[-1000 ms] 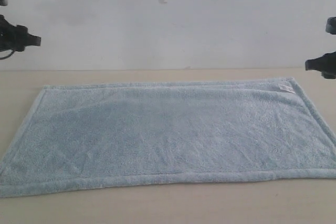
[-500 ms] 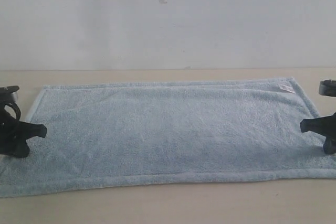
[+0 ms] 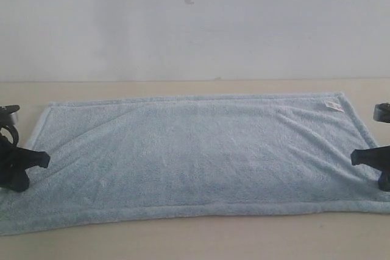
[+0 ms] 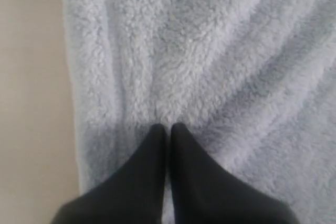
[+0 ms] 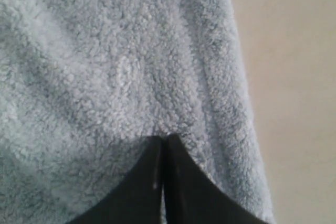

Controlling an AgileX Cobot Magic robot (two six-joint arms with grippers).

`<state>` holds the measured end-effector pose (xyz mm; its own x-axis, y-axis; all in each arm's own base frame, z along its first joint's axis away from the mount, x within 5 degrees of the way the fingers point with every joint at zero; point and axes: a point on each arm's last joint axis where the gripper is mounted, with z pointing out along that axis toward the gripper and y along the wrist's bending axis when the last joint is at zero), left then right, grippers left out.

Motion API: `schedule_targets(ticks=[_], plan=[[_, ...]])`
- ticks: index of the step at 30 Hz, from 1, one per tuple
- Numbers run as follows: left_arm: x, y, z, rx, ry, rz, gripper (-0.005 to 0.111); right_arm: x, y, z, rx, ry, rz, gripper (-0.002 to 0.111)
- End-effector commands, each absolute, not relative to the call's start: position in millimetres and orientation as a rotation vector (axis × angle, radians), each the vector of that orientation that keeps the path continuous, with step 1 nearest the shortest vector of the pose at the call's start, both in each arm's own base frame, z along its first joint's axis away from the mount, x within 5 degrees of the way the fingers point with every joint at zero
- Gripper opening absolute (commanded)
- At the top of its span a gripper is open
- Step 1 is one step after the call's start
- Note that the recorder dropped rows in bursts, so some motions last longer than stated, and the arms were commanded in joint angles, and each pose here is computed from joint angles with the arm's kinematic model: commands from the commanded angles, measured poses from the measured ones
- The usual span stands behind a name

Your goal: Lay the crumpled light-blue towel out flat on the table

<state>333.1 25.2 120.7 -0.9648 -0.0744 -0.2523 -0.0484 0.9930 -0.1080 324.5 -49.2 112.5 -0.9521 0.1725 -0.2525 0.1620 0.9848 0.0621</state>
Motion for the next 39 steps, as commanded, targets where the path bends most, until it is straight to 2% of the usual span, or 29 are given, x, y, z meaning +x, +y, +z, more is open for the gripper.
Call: schedule_targets(ticks=[1,11,15,18,21,25,32,39], plan=[[332,24,144,-0.088,2.802,-0.144,0.004,311,-47,110,0.267,2.945,0.075,0.001],[334,20,205,-0.171,2.495,-0.199,0.004,317,-48,200,0.320,2.506,0.055,0.001],[312,17,242,-0.215,2.293,-0.234,0.004,298,-36,245,0.282,2.359,0.080,0.001],[279,22,272,-0.302,2.077,-0.160,0.004,269,-16,276,0.124,2.157,0.043,0.001],[236,34,292,-0.425,1.817,-0.024,0.004,229,3,283,-0.063,1.976,-0.021,0.001],[180,40,308,-0.487,1.572,0.055,0.004,179,8,268,-0.111,1.873,-0.034,0.001],[117,31,305,-0.427,1.432,0.039,0.004,122,6,285,-0.063,1.678,0.014,0.001],[85,24,294,-0.391,1.357,-0.005,0.004,83,7,293,-0.178,1.617,-0.035,0.001]])
